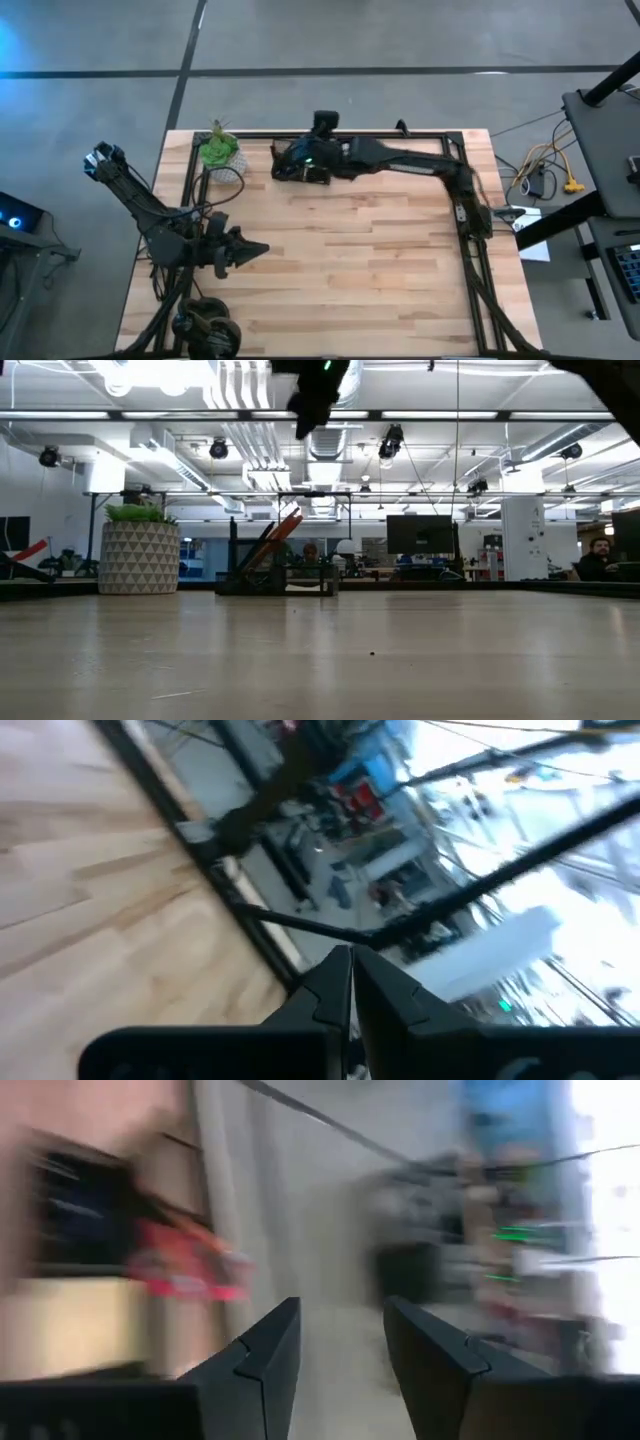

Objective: Pick and place office supplies into organizer
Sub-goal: Return to Home Position

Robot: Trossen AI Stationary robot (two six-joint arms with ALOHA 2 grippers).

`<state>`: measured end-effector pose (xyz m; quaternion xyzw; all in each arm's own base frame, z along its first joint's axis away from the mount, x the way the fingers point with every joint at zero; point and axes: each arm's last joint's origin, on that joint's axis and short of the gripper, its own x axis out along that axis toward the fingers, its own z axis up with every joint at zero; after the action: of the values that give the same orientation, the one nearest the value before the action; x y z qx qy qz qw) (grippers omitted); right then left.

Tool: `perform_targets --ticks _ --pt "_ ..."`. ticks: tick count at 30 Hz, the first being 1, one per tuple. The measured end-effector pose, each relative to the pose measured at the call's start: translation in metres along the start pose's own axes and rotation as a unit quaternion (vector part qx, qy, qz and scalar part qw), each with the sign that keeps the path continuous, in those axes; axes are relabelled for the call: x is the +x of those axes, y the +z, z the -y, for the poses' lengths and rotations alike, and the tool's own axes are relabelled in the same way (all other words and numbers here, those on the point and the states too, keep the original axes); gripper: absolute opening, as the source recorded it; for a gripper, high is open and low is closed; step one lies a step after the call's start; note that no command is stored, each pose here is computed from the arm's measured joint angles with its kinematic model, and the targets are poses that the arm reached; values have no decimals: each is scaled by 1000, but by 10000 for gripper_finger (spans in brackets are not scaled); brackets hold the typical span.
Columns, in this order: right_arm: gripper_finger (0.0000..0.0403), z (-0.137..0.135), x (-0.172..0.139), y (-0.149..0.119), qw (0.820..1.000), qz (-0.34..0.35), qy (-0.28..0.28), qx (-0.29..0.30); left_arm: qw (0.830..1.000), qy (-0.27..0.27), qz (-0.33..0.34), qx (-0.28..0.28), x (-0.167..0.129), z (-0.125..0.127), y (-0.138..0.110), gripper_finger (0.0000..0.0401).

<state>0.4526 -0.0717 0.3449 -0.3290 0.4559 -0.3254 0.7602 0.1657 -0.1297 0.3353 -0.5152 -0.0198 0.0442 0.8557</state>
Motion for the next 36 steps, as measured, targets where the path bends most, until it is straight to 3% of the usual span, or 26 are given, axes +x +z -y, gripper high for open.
perform_targets --ticks 2,5,8,13,18,22,24,28,30,32,34,36 --pt "136 12 -22 -7 993 36 101 56 999 -31 -18 13 -1 5 2 0" --pt "129 30 -51 -15 950 82 258 153 994 -88 -48 53 -4 13 5 0" --pt "124 39 -73 -24 919 100 334 186 991 -100 -40 74 -6 15 12 0" --pt "123 40 -106 -47 912 94 341 209 986 -91 -10 140 -4 8 28 0" --pt "123 19 -131 -73 897 56 368 241 965 -128 -14 230 0 7 40 0" --pt "123 17 -153 -94 872 32 387 298 951 -149 -17 269 3 4 50 0" --pt "123 19 -163 -101 854 23 396 336 946 -155 -20 285 2 3 56 0" --pt "123 26 -177 -104 784 9 418 459 939 -105 -33 327 5 -11 63 0" --pt "123 33 -185 -102 765 40 435 474 943 -55 -36 325 10 -21 64 0" --pt "123 37 -195 -101 781 94 442 431 955 -9 -22 295 13 -27 64 0" --pt "123 40 -203 -102 786 119 452 405 968 -5 -29 249 12 -28 64 0" --pt "123 43 -210 -104 783 128 461 398 976 -32 -52 207 12 -25 62 0"
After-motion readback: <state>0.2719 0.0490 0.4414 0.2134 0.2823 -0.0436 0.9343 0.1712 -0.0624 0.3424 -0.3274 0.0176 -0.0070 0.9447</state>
